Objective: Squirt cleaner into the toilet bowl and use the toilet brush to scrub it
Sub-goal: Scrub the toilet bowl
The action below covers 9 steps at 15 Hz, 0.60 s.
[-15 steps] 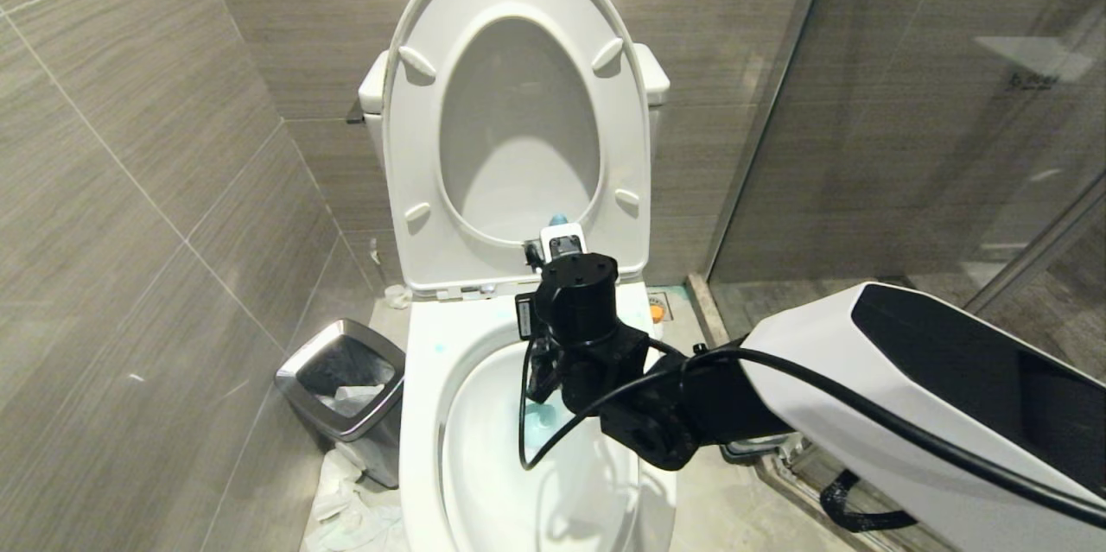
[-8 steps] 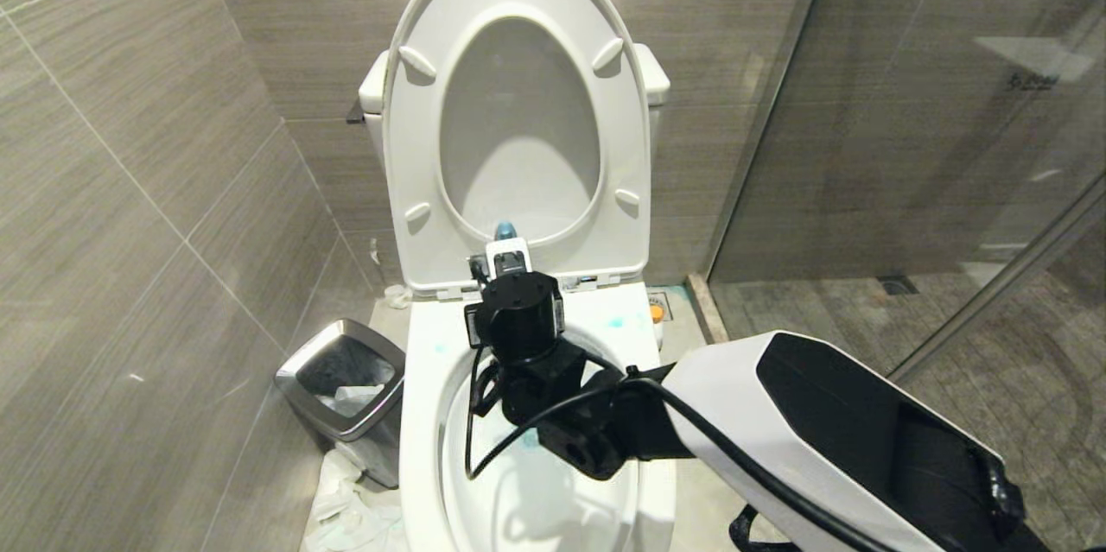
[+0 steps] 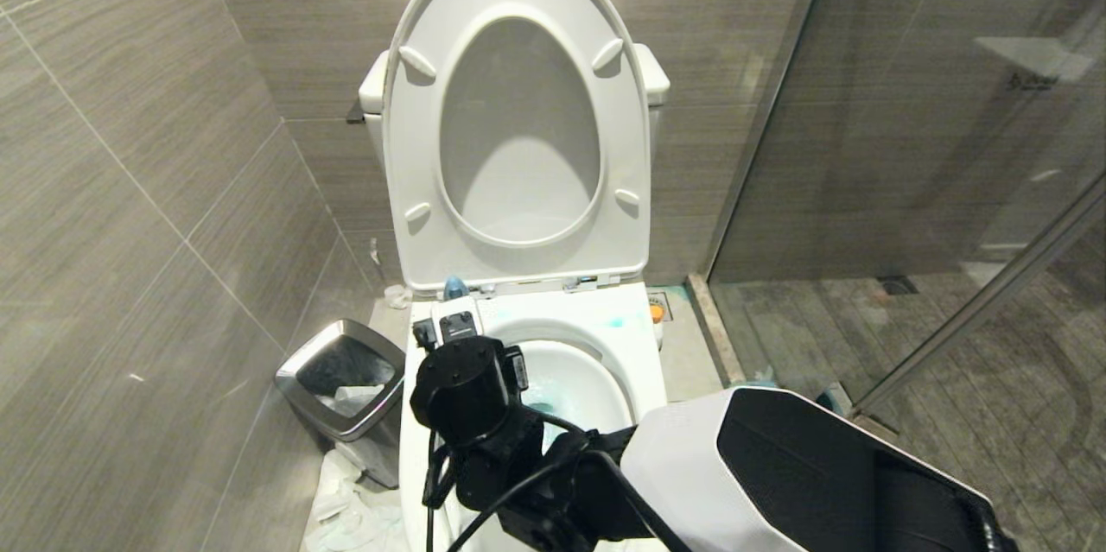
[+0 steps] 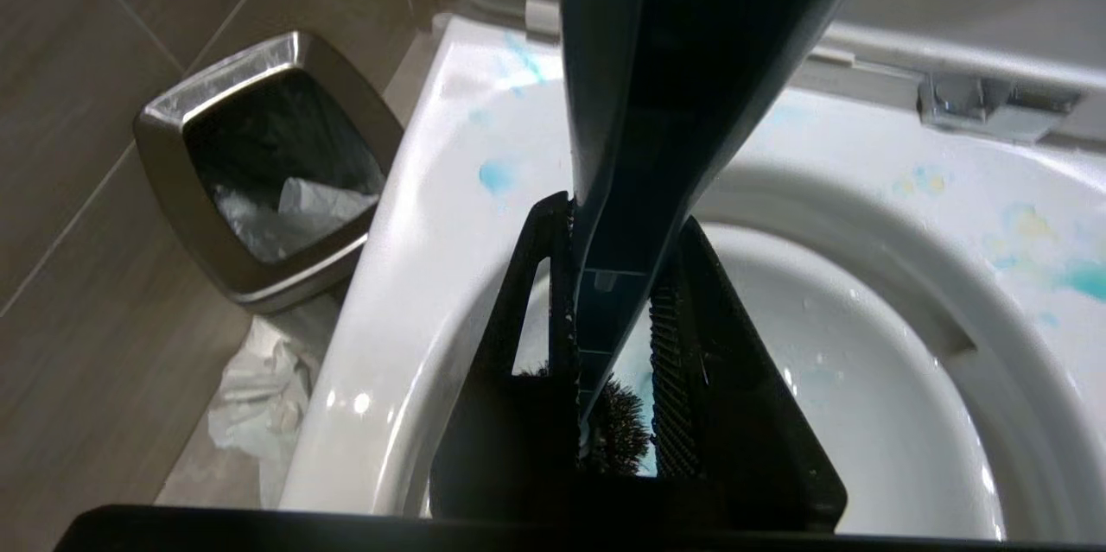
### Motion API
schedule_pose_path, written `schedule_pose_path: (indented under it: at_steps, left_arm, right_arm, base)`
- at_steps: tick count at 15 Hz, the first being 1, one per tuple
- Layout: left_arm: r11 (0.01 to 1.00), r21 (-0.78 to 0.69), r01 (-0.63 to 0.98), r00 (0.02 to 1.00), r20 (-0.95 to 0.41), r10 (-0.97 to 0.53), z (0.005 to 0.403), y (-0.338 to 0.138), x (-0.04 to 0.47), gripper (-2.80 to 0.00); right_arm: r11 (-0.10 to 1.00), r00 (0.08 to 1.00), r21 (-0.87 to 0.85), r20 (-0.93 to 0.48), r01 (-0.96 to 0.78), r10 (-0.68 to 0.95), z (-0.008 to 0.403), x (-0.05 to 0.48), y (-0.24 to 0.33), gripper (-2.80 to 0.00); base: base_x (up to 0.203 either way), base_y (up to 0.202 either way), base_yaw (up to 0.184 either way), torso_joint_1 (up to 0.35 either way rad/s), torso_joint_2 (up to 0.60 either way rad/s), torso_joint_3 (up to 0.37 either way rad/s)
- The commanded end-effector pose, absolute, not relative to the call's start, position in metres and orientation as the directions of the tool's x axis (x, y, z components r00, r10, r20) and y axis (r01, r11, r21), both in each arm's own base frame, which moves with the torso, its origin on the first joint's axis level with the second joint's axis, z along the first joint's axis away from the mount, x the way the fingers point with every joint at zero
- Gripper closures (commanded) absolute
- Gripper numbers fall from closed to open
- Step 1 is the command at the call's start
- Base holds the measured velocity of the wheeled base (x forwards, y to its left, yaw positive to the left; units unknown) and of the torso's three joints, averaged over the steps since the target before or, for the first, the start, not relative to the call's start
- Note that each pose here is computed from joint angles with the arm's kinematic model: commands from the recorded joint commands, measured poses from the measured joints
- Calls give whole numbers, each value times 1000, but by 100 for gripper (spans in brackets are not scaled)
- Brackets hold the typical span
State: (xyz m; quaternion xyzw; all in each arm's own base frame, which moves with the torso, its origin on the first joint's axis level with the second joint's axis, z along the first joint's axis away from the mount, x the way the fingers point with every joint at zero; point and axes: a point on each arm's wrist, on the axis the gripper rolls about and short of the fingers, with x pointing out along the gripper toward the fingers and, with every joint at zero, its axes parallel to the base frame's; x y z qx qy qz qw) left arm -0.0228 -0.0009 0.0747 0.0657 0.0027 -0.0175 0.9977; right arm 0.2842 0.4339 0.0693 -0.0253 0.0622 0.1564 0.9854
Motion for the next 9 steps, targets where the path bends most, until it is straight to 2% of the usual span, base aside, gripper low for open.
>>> schedule_pose_path:
  at_steps: [1, 9]
  left_arm:
    - [991, 131, 35, 999, -9, -34, 75, -1, -23, 0]
    - [991, 131, 36, 999, -9, -35, 75, -1, -23, 0]
  right_arm:
    - [953, 943, -17, -146, -304, 298, 81, 262, 426, 0]
    - [950, 917, 14, -259, -311, 304, 94, 195, 366, 0]
  base:
    - [0, 0, 0, 0, 0, 0]
    - [0, 0, 0, 0, 0, 0]
